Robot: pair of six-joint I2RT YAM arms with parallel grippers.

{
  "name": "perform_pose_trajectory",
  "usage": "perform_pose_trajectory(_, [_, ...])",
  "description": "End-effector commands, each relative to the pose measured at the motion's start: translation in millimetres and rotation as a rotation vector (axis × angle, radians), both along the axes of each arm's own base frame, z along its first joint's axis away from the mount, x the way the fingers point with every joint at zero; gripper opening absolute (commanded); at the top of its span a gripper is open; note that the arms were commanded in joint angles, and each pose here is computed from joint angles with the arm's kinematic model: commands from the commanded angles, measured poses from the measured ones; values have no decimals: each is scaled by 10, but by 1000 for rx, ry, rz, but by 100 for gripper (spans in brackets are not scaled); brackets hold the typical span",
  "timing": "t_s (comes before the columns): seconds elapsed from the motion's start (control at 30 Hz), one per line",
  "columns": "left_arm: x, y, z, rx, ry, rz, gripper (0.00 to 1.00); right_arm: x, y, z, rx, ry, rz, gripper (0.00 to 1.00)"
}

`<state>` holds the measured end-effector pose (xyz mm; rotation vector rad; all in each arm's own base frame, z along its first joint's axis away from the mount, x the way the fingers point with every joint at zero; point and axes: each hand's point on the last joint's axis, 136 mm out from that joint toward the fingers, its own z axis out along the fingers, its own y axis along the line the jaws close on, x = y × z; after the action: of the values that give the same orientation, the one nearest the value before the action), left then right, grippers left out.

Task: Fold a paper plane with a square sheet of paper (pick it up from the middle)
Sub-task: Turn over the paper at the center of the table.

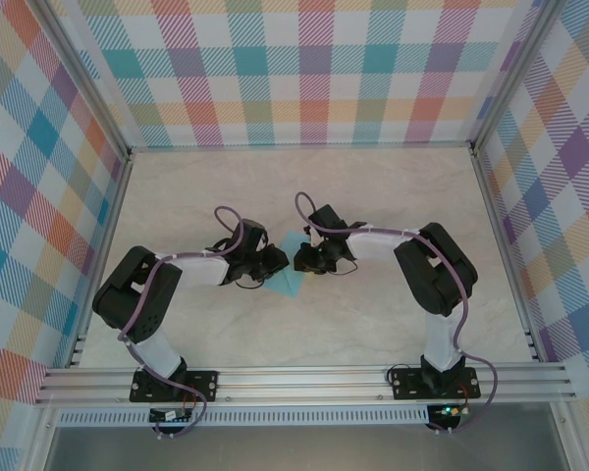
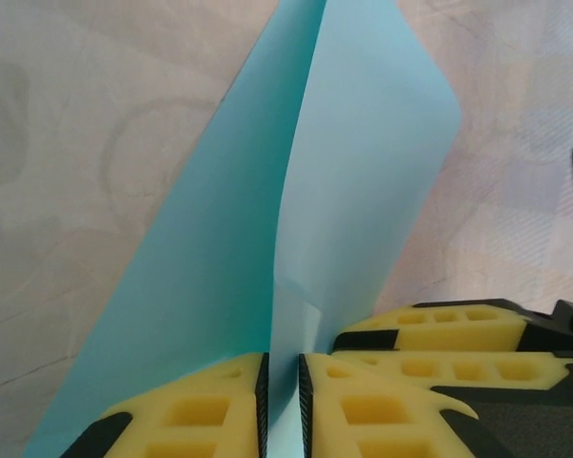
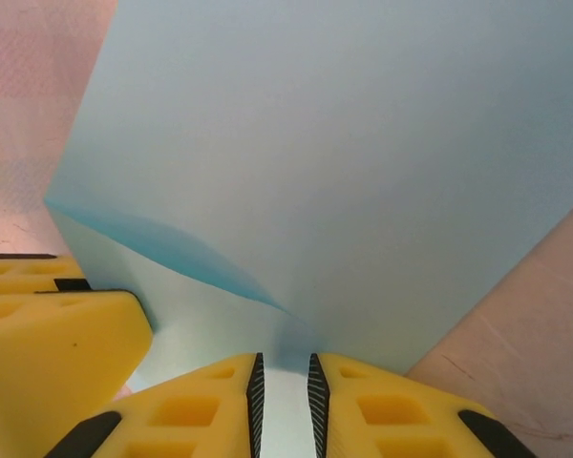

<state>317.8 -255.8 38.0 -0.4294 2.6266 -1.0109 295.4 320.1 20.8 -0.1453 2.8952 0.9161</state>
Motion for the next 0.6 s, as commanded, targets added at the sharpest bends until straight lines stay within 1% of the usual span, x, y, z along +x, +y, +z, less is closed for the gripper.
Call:
perform_pose_trajectory(0.0, [36, -72, 76, -27, -58, -30, 17, -85, -80, 28, 1, 36, -10, 24])
perform_pose_trajectory(0.13, [48, -51, 64, -13, -89, -37, 8, -67, -70, 170, 43, 18, -6, 25])
perform_pose_trajectory(0.27, [40, 57, 166, 44, -133, -36, 3, -12, -162, 489, 80, -63, -22, 31])
perform_pose_trajectory(0.33, [20, 137, 275, 85, -159, -38, 2, 11, -242, 663, 78, -122, -37, 38])
perform_pose_trajectory(0.43, [-58, 341, 450, 189, -182, -37, 2, 24, -411, 865, 41, -210, -72, 52])
perform_pose_trajectory(0.53, [-145, 605, 704, 319, -217, -27, 2, 19, -599, 978, -5, -281, -110, 64])
perform_pose_trajectory(0.57, [-199, 734, 767, 384, -212, -22, 2, 13, -667, 990, -27, -300, -123, 68])
